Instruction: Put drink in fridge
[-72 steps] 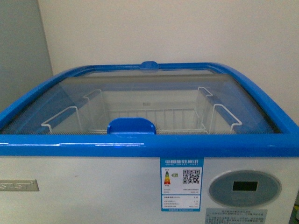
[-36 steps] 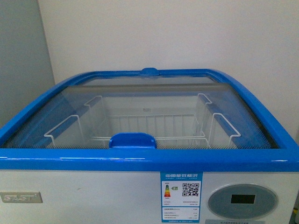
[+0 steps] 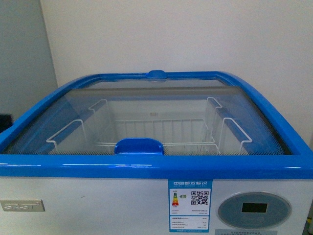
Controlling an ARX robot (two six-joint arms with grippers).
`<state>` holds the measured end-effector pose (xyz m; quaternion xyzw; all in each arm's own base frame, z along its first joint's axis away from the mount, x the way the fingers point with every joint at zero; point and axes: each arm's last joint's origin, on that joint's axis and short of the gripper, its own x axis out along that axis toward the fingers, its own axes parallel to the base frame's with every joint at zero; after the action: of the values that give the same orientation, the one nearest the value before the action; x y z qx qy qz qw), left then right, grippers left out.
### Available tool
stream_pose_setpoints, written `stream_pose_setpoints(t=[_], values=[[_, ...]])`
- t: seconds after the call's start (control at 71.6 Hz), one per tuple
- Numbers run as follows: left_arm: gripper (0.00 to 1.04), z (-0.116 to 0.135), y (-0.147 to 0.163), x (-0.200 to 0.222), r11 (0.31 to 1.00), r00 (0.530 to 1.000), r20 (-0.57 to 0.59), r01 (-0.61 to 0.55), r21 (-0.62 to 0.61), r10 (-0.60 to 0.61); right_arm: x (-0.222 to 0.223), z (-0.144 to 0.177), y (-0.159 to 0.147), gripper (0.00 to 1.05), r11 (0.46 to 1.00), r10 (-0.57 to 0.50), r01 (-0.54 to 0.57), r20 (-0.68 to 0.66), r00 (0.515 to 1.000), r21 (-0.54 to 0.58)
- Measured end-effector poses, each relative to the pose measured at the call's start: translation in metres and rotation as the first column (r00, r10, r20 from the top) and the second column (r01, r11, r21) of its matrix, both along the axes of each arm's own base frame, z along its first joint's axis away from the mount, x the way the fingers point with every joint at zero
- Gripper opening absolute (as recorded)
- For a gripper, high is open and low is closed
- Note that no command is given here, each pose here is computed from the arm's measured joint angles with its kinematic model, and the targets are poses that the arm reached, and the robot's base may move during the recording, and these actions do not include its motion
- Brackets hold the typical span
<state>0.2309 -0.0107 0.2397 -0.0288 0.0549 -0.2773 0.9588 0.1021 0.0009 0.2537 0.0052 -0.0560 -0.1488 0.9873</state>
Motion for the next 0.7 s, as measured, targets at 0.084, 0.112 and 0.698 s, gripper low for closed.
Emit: stream_pose_setpoints(t=[0.084,0.112,0.698], values=[[0.97,0.016,-0.012,0.023,0.995,0.995,0.074,0.066,0.07,-0.071,0.0,0.0,0.0,0.38,1.0,0.0,0.0,0.0,1.0,0.0],[0.97,0.021,-0.016,0.028,0.993,0.992,0.093,0.081,0.09,-0.089,0.0,0.0,0.0,0.38,1.0,0.001,-0.001,0.0,1.0,0.0],[0.97,0.031,-0.1,0.106,0.663,0.831,0.068,0.388,0.64,-0.552,0.0,0.0,0.0,0.38,1.0,0.001,-0.001,0.0,1.0,0.0]])
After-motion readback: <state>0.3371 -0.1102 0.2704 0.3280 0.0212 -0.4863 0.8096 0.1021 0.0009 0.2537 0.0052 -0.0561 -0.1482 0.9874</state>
